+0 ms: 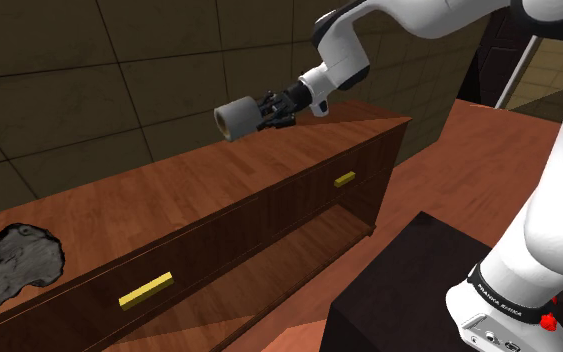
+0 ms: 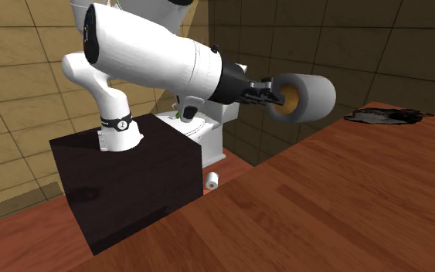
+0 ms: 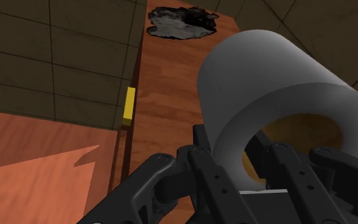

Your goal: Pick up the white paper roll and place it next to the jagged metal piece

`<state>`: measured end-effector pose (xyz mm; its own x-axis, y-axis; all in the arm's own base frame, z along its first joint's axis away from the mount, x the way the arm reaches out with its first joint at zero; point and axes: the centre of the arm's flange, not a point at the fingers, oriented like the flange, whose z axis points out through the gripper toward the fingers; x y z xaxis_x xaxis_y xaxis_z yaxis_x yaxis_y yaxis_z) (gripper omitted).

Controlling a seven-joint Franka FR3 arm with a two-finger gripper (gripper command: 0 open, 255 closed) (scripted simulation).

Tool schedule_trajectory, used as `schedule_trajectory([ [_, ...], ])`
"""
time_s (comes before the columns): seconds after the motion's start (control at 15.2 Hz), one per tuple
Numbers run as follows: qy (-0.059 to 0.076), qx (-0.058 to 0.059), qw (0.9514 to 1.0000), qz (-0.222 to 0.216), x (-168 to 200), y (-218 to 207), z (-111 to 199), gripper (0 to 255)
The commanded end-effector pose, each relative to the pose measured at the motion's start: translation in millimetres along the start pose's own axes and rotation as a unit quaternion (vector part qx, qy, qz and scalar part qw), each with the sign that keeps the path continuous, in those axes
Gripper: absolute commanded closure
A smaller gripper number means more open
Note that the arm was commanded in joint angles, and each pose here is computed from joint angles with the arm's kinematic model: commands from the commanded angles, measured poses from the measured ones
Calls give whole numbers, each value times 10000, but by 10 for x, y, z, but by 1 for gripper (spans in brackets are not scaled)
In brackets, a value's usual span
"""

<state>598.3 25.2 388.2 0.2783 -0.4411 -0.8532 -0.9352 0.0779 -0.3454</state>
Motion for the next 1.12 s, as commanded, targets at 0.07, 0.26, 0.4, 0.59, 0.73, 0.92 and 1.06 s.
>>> schedule_trajectory([
  [0.07, 2, 6, 10000, -1, -163, 12, 340, 255],
  [0.26, 2, 6, 10000, -1, -336, 32, 696, 255],
  [0.4, 2, 6, 10000, -1, -451, 45, 933, 255],
  [0.59, 2, 6, 10000, -1, -624, 65, 1289, 255],
  [0.73, 2, 6, 10000, -1, -739, 78, 1526, 255],
  [0.92, 2, 6, 10000, -1, -912, 98, 1882, 255],
  [1.06, 2, 6, 10000, -1, -1027, 111, 2119, 255],
])
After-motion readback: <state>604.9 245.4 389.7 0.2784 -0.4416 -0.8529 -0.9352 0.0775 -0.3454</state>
